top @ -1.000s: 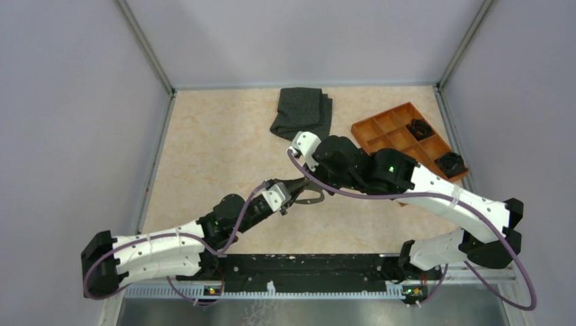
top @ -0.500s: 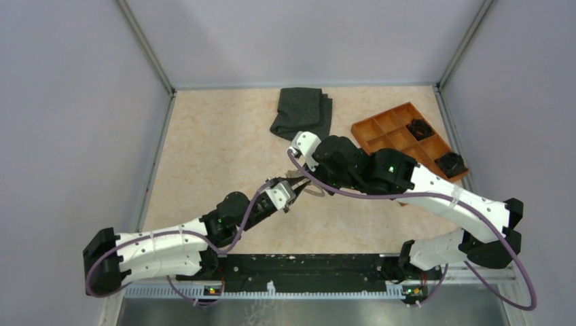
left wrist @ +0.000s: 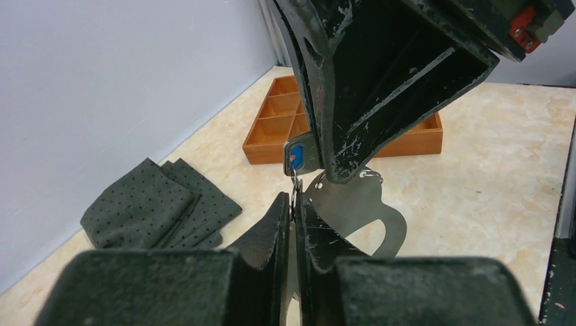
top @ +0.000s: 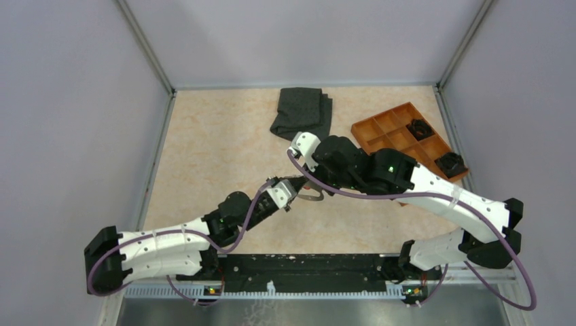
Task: Remove the keys from the keyring
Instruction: Remove the key from the keyring.
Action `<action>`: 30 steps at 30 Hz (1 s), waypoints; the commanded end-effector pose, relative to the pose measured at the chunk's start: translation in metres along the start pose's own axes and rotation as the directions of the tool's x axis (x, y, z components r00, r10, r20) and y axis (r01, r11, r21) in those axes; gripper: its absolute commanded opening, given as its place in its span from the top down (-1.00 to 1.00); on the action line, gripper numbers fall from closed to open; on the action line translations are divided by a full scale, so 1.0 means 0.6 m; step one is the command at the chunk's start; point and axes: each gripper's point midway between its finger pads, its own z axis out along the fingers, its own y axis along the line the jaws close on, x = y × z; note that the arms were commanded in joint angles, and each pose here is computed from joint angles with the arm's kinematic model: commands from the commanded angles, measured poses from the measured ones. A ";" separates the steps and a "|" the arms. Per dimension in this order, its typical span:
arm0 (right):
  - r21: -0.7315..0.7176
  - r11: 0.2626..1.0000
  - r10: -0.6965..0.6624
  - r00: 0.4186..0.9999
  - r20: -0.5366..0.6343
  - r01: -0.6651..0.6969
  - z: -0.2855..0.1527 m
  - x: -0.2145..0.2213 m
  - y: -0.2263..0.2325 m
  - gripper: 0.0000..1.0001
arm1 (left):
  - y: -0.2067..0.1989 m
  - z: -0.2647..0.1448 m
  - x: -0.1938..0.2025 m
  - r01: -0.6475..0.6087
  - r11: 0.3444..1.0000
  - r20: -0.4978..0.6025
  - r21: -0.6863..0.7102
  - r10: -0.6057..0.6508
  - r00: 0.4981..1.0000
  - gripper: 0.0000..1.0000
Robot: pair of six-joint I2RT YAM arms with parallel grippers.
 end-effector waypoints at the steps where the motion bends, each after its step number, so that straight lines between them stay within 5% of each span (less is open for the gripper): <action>1: 0.010 1.000 0.026 0.997 0.067 -0.027 -0.013 -0.035 -0.009 1.00 | 0.015 0.012 -0.047 0.016 0.999 0.084 -0.038 -0.013 0.996 0.84; 3: 0.016 0.999 0.027 0.997 0.071 -0.029 -0.015 -0.036 -0.012 1.00 | 0.013 0.014 -0.041 0.013 0.999 0.070 -0.034 -0.011 0.998 1.00; 12: 0.104 0.994 0.010 1.000 0.024 -0.012 -0.015 -0.028 -0.039 1.00 | -0.021 0.011 -0.026 -0.050 0.995 0.054 0.082 0.046 0.997 1.00; 30: 0.016 0.998 0.065 0.996 0.058 -0.066 -0.011 -0.041 -0.025 1.00 | -0.039 0.004 -0.016 -0.087 0.986 0.059 0.145 0.080 0.995 1.00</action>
